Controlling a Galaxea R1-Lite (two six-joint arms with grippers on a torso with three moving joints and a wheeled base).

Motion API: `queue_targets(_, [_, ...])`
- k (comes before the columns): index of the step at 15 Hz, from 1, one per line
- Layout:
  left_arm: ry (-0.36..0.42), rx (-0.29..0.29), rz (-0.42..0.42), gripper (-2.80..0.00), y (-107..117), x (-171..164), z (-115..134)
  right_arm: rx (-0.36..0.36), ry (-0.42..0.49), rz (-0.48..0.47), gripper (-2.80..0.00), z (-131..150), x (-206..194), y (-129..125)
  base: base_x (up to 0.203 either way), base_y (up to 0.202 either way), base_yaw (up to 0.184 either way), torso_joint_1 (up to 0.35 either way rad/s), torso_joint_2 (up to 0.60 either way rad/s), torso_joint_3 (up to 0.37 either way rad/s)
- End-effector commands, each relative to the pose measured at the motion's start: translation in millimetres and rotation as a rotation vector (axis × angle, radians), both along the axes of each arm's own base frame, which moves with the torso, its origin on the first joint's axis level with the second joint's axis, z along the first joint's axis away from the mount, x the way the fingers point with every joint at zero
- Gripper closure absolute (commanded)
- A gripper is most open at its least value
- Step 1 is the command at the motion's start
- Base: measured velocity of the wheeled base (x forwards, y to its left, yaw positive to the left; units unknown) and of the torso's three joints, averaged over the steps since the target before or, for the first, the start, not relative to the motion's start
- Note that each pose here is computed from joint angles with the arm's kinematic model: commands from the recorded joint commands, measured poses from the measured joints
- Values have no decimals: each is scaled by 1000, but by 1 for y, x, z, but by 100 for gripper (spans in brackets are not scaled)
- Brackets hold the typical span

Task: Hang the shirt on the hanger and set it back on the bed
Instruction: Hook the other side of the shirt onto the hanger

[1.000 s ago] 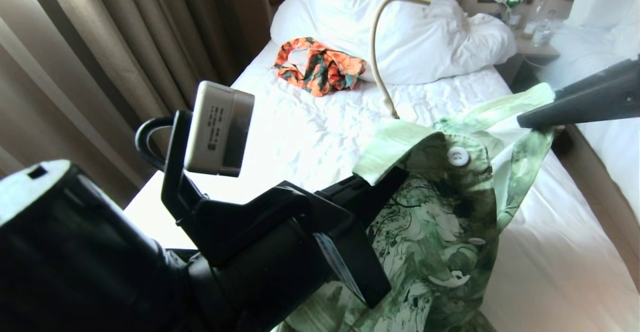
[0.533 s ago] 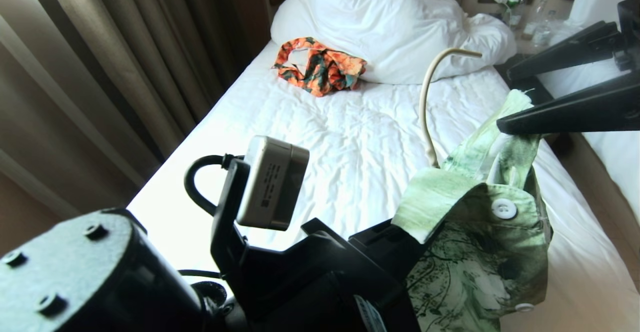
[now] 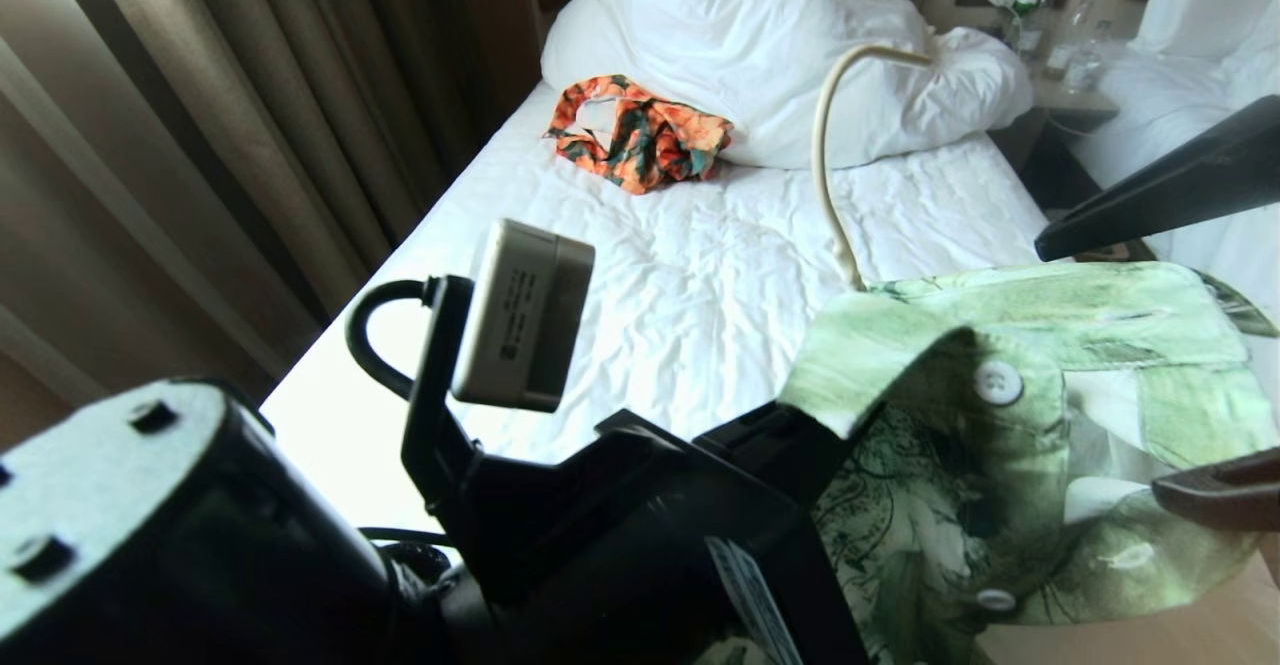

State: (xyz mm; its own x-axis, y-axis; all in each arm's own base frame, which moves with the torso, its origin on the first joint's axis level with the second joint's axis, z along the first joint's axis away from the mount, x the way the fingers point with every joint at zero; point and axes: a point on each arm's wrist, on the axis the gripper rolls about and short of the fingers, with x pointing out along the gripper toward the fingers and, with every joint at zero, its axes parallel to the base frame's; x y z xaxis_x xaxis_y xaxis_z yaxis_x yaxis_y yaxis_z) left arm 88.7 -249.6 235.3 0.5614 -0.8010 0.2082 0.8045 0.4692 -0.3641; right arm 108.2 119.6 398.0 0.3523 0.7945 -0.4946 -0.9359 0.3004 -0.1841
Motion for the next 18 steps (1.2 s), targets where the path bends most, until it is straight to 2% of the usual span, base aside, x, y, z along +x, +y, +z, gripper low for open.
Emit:
queue_targets(1, [-17,-66,51,0,10,7,21,13,-17,43,-280,3,-12,-3,0,0,0,0,0,0])
queue_targets(4, [-24,-91,158,0,24,28,36,27,-32,67,-280,7,-21,-7,0,0,0,0,0,0])
queue_targets(7, [-36,-108,226,0,31,44,42,36,-48,64,-280,9,-27,-13,0,0,0,0,0,0])
queue_targets(11, [-50,-130,302,0,39,61,50,25,-37,79,-280,7,-31,-15,0,0,0,0,0,0])
queue_targets(13, [-54,-135,314,0,42,64,51,25,-36,100,-280,7,-33,-12,0,0,0,0,0,0])
queue_targets(15, [-55,-138,307,0,43,61,52,65,-54,95,-280,11,-31,-10,0,0,0,0,0,0])
queue_targets(18, [-50,-134,277,0,39,55,50,198,-56,-6,-280,22,-17,6,0,0,0,0,0,0])
